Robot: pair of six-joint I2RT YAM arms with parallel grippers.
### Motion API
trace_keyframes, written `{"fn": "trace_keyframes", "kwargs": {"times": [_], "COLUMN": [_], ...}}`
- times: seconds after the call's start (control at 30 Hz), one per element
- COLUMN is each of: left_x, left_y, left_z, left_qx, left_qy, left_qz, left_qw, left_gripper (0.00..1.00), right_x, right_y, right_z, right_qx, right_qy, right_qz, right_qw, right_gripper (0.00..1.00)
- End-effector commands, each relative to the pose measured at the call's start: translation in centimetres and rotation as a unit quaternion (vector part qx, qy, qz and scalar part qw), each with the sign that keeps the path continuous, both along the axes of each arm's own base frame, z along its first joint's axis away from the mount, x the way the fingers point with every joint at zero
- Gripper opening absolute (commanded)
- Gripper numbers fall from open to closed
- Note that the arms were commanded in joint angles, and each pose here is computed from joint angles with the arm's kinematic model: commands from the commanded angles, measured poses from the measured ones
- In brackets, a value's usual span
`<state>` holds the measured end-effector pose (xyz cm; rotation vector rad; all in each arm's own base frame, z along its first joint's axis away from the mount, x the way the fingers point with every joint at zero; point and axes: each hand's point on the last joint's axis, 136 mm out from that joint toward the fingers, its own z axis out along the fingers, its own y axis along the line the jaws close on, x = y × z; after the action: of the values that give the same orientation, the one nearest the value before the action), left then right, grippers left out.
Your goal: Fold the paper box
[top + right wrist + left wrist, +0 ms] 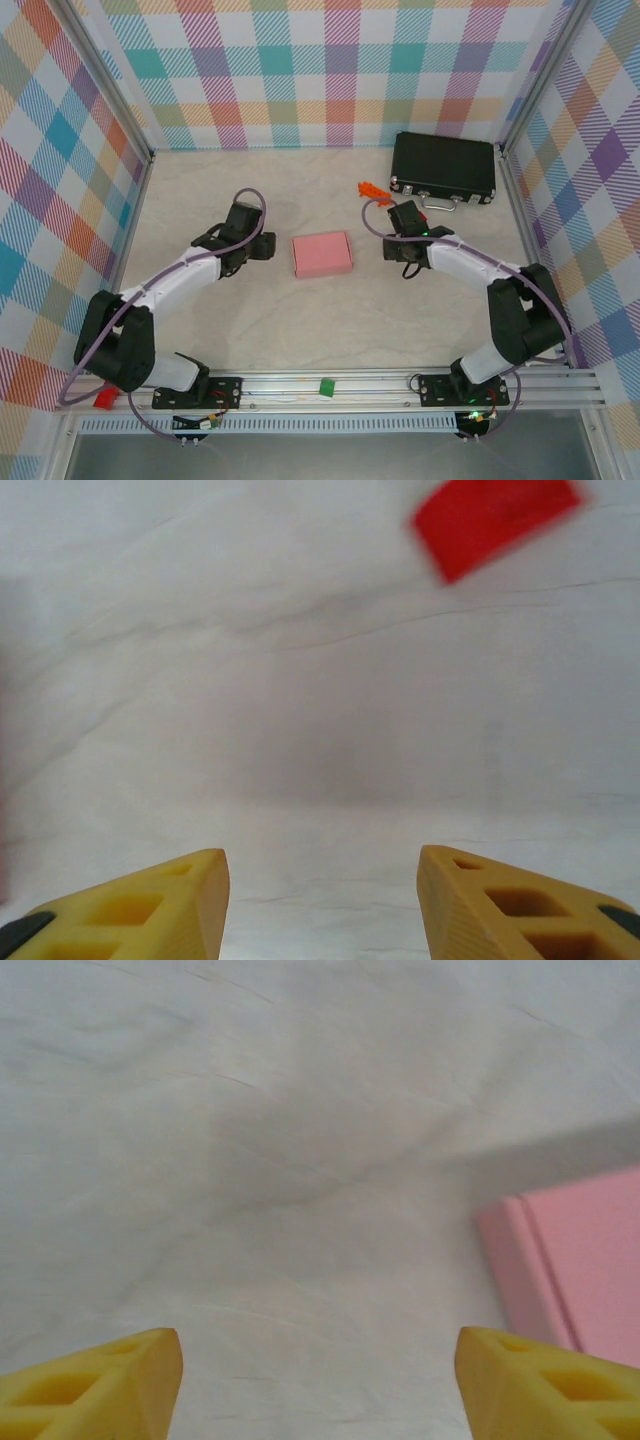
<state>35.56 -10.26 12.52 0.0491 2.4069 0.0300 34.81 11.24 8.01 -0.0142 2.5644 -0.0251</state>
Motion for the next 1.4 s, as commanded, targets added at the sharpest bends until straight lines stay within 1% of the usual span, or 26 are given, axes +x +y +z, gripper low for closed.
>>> {"fn": "trace_keyframes", "kwargs": {"times": [0.0,0.17,0.27,0.33,0.37,0.43,0.6,0.73,0.83,1.0,1.17,1.3,1.37], "left_x": [0.2,0.4,0.4,0.5,0.6,0.8,1.4,1.8,2.1,2.5,3.1,3.8,4.1], "left_y": [4.9,7.9,9.1,9.6,9.9,10.1,9.9,9.4,9.0,8.0,7.5,7.3,7.3], "left_z": [1.4,1.8,1.6,1.3,1.3,1.0,0.2,-0.4,-0.6,-0.3,-0.7,-1.1,-1.6], "left_qx": [0.063,0.072,0.081,0.087,0.089,0.089,0.071,0.054,0.036,0.003,-0.028,-0.043,-0.052], "left_qy": [-0.041,-0.068,-0.08,-0.086,-0.091,-0.099,-0.129,-0.135,-0.146,-0.189,-0.204,-0.225,-0.219], "left_qz": [0.082,0.123,0.134,0.135,0.137,0.134,0.108,0.084,0.071,0.03,0.004,-0.009,-0.013], "left_qw": [0.994,0.987,0.984,0.983,0.982,0.982,0.983,0.986,0.986,0.982,0.979,0.973,0.974], "left_gripper": [0.78,0.87,0.95,0.99,1.0,1.0,1.0,1.0,1.0,1.0,1.0,1.0,1.0], "right_x": [0.6,0.9,1.1,1.4,1.6,2.0,3.1,3.8,4.2,4.7,5.1,5.3,5.2], "right_y": [-4.1,-7.1,-8.5,-9.3,-9.7,-10.3,-10.9,-11.0,-11.2,-11.4,-11.3,-11.1,-10.8], "right_z": [1.3,1.6,1.7,1.9,2.0,2.0,1.7,1.9,2.3,3.1,3.8,3.3,3.3], "right_qx": [-0.031,-0.024,-0.003,0.009,0.011,0.013,0.048,0.058,0.06,0.081,0.104,0.133,0.139], "right_qy": [-0.037,-0.049,-0.054,-0.064,-0.071,-0.084,-0.107,-0.144,-0.174,-0.217,-0.26,-0.258,-0.262], "right_qz": [-0.078,-0.107,-0.117,-0.124,-0.121,-0.117,-0.097,-0.074,-0.06,-0.04,-0.015,0.002,0.014], "right_qw": [0.996,0.993,0.992,0.99,0.99,0.989,0.988,0.985,0.981,0.972,0.96,0.957,0.955], "right_gripper": [0.55,0.57,0.58,0.58,0.59,0.6,0.62,0.62,0.63,0.64,0.64,0.65,0.65]}}
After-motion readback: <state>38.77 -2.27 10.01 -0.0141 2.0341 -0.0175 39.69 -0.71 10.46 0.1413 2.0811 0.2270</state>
